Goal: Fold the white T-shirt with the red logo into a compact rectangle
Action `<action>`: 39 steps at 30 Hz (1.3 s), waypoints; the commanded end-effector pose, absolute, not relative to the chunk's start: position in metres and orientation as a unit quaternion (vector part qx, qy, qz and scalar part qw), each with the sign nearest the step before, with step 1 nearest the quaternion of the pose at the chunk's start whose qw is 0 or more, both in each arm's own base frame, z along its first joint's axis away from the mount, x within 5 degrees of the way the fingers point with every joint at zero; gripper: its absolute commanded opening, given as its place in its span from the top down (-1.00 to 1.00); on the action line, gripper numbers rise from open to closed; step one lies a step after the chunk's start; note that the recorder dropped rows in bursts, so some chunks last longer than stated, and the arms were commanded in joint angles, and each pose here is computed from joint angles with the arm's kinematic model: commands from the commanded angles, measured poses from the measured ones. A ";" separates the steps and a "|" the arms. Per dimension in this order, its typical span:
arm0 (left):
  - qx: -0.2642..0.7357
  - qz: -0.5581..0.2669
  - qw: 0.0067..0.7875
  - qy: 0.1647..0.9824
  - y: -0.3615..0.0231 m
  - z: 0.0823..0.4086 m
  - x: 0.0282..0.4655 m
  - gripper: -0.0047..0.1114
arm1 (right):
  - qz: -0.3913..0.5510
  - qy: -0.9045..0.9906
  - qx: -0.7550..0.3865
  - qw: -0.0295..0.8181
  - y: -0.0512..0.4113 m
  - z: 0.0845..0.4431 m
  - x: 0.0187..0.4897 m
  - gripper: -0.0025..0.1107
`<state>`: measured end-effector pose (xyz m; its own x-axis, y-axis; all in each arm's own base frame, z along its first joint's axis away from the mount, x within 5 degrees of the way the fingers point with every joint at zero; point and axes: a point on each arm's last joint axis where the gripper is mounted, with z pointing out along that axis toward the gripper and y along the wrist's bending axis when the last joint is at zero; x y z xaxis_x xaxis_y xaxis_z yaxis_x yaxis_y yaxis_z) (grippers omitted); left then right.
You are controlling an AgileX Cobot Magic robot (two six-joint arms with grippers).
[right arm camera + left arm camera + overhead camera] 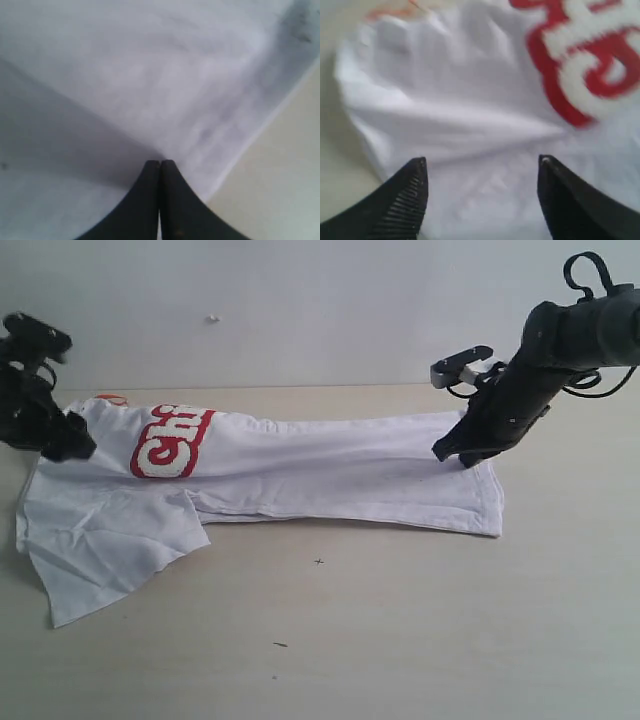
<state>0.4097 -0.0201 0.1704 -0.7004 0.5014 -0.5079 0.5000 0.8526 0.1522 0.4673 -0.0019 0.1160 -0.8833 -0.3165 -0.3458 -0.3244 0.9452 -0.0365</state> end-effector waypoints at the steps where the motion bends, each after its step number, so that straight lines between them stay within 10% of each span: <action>1: 0.319 -0.091 0.111 0.937 -0.034 0.144 0.378 -0.14 | -0.031 0.975 -0.137 0.174 -0.013 0.118 0.469 0.96; 23: 0.370 -0.085 -0.138 0.915 -0.051 0.111 0.298 -0.14 | 0.000 0.976 -0.127 0.176 -0.006 0.119 0.469 0.96; 34: 0.274 0.005 0.243 0.931 -0.052 0.194 0.354 -0.14 | 0.135 0.944 -0.134 0.268 0.032 0.162 0.473 0.96; 39: 0.203 -0.003 0.267 0.942 -0.051 0.169 0.370 0.10 | 0.097 0.946 -0.181 0.250 0.054 0.142 0.473 0.96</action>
